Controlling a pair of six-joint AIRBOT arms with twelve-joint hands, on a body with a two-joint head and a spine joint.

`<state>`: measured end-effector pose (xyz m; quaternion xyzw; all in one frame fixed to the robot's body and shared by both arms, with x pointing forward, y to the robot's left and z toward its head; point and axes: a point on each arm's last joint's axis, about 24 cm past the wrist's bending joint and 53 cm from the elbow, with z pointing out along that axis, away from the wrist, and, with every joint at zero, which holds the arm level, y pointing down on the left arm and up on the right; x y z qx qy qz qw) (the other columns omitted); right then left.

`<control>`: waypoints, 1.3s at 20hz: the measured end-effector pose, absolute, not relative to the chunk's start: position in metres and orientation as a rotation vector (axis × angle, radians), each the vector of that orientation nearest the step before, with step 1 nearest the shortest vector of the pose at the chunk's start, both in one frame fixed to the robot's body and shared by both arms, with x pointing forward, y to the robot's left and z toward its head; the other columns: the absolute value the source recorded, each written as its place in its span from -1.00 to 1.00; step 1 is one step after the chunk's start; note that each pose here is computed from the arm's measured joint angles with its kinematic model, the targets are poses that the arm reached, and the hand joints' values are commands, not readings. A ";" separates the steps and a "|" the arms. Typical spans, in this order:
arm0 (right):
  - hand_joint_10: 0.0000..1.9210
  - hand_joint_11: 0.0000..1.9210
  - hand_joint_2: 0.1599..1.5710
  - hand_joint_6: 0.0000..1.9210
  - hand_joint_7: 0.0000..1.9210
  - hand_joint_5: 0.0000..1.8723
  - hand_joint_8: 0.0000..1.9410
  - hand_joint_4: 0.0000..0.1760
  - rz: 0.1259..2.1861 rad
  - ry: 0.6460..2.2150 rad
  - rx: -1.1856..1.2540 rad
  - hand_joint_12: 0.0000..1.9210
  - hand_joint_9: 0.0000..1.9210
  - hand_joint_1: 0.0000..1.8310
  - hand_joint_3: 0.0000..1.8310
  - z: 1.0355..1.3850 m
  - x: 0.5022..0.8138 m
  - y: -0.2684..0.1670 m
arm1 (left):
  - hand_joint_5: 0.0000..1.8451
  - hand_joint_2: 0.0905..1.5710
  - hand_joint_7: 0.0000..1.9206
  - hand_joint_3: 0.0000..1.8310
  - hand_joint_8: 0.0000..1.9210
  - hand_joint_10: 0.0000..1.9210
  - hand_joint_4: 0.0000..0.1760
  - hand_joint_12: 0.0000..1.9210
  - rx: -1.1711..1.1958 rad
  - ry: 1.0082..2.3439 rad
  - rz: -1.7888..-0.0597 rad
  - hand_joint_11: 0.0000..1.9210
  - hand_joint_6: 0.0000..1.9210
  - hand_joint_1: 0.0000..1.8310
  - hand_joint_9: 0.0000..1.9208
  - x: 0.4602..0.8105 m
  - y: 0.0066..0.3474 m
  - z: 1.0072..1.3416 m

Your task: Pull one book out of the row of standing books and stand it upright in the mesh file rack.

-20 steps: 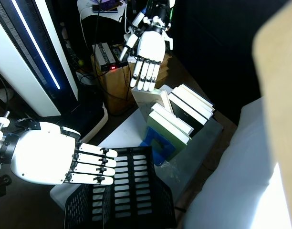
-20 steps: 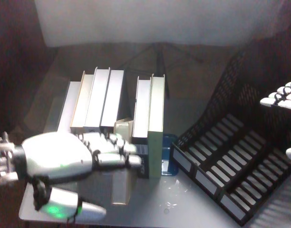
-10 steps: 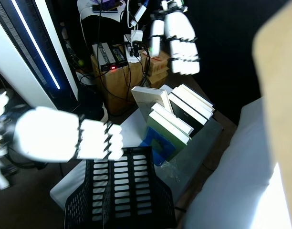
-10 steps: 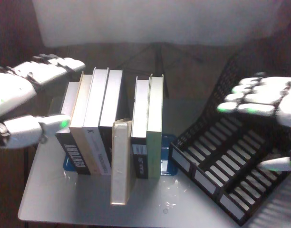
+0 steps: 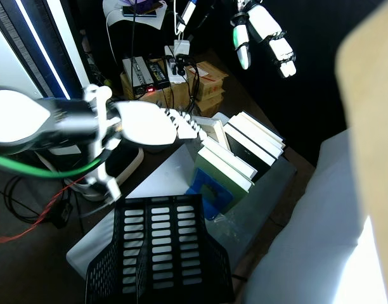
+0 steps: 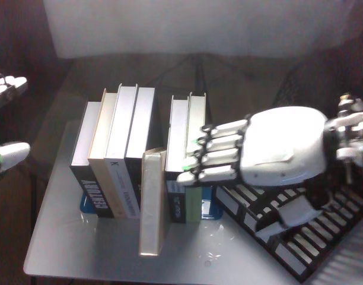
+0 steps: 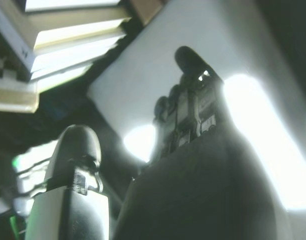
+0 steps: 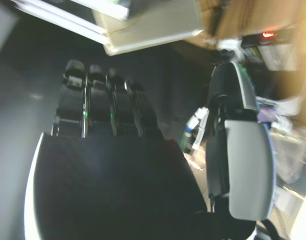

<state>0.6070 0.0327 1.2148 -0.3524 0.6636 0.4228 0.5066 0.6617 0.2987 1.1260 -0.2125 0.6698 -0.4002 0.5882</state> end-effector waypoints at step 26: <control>-0.96 -1.00 0.53 -0.99 -0.80 -0.71 -1.00 -1.00 0.930 1.439 -1.177 -0.88 -0.85 0.18 -1.00 1.179 0.576 0.172 | -0.93 0.61 -1.00 -1.00 -1.00 -0.98 -0.68 0.04 -0.720 1.524 -0.775 -1.00 -1.00 -0.36 -1.00 0.625 0.377 1.098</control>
